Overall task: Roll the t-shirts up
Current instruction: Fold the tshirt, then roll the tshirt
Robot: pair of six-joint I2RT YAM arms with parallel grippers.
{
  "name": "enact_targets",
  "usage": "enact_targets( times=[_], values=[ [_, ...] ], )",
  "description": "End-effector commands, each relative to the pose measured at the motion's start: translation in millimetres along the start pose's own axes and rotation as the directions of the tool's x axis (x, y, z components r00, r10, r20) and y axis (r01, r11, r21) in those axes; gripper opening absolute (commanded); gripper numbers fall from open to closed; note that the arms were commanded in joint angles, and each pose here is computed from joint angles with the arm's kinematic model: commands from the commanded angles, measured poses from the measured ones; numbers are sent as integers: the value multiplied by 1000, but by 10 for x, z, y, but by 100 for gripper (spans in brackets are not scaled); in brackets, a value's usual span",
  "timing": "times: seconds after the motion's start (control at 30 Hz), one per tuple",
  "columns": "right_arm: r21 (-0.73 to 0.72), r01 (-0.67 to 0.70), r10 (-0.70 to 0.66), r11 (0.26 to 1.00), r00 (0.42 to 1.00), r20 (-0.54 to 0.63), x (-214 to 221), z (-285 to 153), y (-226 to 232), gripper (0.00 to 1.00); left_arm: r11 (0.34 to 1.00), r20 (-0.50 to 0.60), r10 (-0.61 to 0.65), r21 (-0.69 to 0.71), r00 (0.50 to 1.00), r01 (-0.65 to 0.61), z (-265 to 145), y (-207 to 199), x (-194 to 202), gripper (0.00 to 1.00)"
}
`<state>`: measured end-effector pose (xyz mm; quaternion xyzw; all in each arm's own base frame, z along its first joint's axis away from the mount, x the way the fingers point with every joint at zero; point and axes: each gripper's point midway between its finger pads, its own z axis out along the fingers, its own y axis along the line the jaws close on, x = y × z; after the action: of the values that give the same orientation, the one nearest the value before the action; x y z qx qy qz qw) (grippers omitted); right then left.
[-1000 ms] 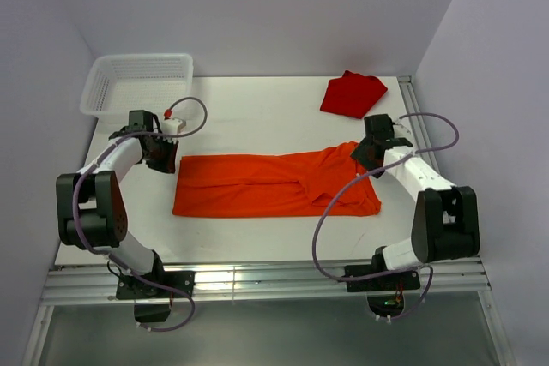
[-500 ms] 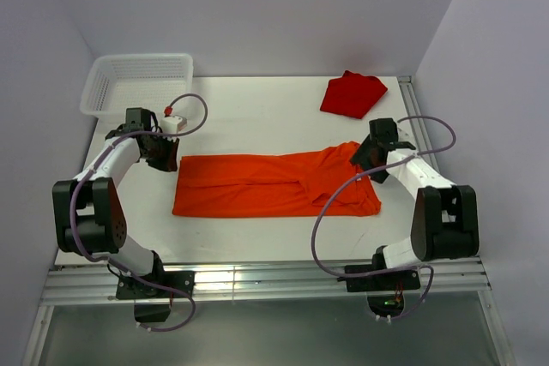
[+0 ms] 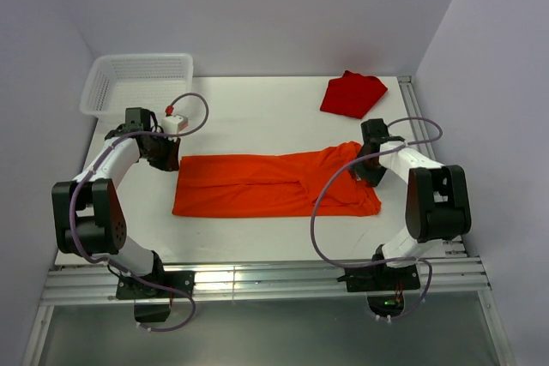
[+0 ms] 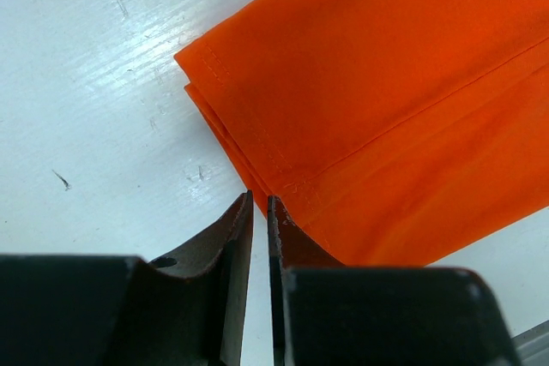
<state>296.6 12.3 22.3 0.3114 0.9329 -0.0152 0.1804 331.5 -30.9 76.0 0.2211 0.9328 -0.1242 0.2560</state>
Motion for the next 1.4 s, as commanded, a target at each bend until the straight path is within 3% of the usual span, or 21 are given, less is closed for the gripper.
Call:
enact_targets(
  times=[0.0,0.1,0.2,0.57,0.67,0.7,0.83,1.1,1.37],
  values=[
    [27,33,-33,999,999,4,-81,-8,14,54,999,55,46,7,997,-46,-134,-34,-149,18],
    [65,41,-41,997,999,-8,-89,34,-21,28,999,52,42,7,998,-42,-127,-32,-142,18],
    [110,40,-40,993,999,2,-127,47,-87,13,999,46,39,8,998,-40,-114,-28,-132,18],
    [172,-38,33,984,999,31,-577,67,-323,11,1000,21,25,-3,999,-25,-42,24,-92,18],
    [156,-43,39,987,999,30,-662,49,-311,19,1000,15,22,-4,1000,-22,-24,35,-84,18],
    [130,-42,39,991,999,25,-658,42,-265,29,1000,13,22,-6,1000,-22,-20,42,-82,18],
    [54,-42,40,998,998,39,-578,-25,-192,50,1000,13,17,-3,1000,-17,-8,41,-88,19],
    [-102,-1,10,995,996,84,-458,-225,-6,64,1000,17,21,7,1000,-21,7,20,-70,20],
    [-23,92,-91,996,996,17,-199,-92,122,68,1000,23,20,20,1000,-20,-6,-15,-67,19]
  ],
)
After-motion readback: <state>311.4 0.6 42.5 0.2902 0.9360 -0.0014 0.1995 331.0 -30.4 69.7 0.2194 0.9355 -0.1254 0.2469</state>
